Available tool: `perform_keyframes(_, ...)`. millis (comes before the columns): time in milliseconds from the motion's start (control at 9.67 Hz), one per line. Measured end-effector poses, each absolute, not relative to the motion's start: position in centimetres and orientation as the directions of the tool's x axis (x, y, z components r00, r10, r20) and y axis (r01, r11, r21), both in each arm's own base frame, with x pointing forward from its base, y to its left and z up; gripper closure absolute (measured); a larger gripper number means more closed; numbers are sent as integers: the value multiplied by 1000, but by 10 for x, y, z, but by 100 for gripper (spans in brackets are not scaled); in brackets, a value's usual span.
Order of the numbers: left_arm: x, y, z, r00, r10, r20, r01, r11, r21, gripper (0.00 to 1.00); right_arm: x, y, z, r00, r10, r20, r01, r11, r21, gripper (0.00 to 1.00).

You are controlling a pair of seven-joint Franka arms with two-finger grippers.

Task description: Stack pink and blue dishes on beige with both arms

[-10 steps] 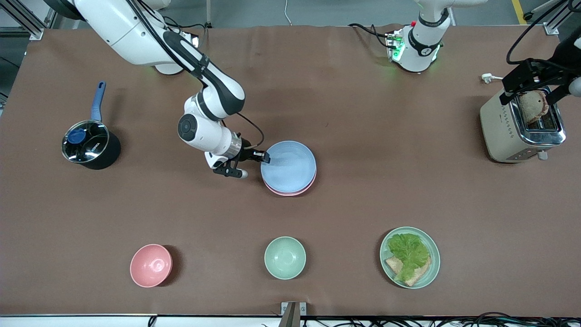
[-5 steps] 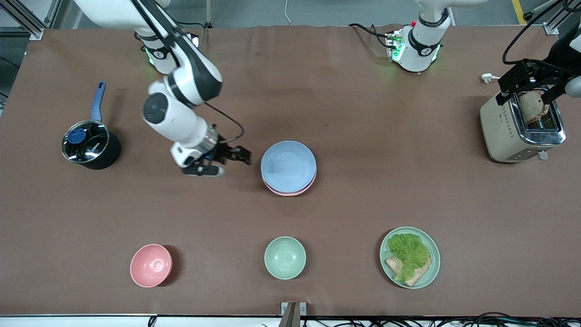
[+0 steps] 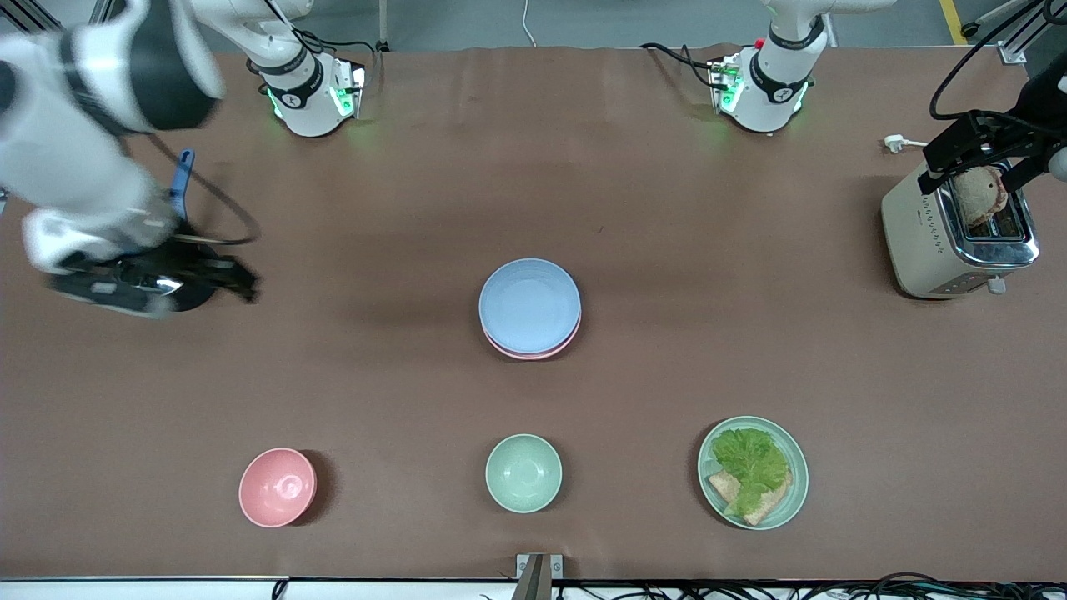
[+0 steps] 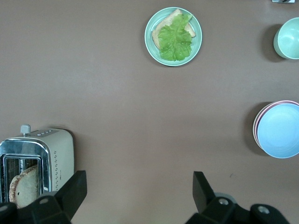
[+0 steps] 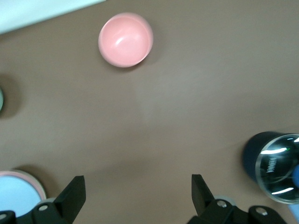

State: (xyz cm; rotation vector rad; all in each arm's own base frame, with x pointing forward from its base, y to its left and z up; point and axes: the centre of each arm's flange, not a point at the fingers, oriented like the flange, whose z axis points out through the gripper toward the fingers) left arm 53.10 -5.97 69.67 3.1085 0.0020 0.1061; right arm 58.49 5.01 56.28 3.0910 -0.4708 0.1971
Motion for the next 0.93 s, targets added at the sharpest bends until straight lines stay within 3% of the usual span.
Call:
perform_keyframes(517, 528, -60, 691, 999, -34, 33, -35, -999, 28, 0, 548, -27, 654, 968, -244, 66, -245, -969, 22, 0)
perform_keyframes(931, 528, -60, 690, 999, -36, 30, -37, -999, 28, 0, 543, -30, 656, 978, -205, 25, -206, -978, 28, 0)
